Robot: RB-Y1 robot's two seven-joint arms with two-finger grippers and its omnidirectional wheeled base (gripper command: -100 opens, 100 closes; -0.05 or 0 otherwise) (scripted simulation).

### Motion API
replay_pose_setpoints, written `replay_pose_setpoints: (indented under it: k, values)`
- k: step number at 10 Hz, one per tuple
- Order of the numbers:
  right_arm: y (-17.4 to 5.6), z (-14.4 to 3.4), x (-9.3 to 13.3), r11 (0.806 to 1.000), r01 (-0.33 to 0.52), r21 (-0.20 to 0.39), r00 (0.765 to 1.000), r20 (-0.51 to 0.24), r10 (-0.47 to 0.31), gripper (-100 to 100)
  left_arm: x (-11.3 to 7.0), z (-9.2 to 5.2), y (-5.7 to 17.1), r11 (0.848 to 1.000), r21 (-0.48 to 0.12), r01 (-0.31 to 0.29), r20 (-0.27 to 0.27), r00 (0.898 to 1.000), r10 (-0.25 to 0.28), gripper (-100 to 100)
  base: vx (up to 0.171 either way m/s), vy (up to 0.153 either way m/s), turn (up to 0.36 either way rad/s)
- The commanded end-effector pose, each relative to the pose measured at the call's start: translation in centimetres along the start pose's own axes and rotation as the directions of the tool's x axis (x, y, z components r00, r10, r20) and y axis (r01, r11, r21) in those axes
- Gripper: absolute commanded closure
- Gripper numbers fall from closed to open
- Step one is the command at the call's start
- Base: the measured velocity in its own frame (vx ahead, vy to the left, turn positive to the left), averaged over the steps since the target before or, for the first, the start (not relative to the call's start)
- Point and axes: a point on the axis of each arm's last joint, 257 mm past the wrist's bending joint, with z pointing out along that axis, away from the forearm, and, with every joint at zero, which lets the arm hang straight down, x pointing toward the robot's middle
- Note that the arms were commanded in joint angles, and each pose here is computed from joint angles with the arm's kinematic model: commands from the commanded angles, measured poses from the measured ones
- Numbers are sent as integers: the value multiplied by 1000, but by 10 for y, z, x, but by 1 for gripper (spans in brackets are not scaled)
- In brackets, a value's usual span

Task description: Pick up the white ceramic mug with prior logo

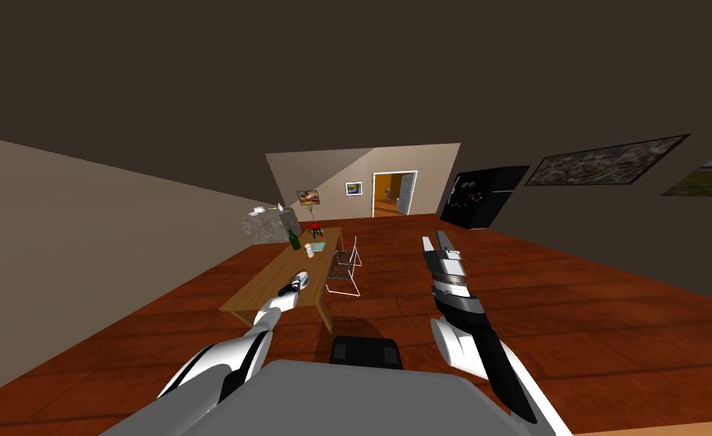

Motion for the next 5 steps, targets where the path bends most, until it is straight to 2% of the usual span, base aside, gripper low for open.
replay_pose_setpoints:
  k: [1, 3, 4, 5]
  values:
    - [0, 0, 0, 1000, 0, 0, 1000, 0, 0, 0, 0, 0, 0, 1000, 0, 0, 0, 1000, 0, 100, 0, 0, 0]
    - [0, 0, 0, 1000, 0, 0, 1000, 0, 0, 0, 0, 0, 0, 1000, 0, 0, 0, 1000, 0, 100, 0, 0, 0]
    - [0, 0, 0, 1000, 0, 0, 1000, 0, 0, 0, 0, 0, 0, 1000, 0, 0, 0, 1000, 0, 0, 0, 0, 0]
    - [0, 0, 0, 1000, 0, 0, 1000, 0, 0, 0, 21, 0, -2, 1000, 1, -27, -25, 999, 27, 100, 15, 19, 239]
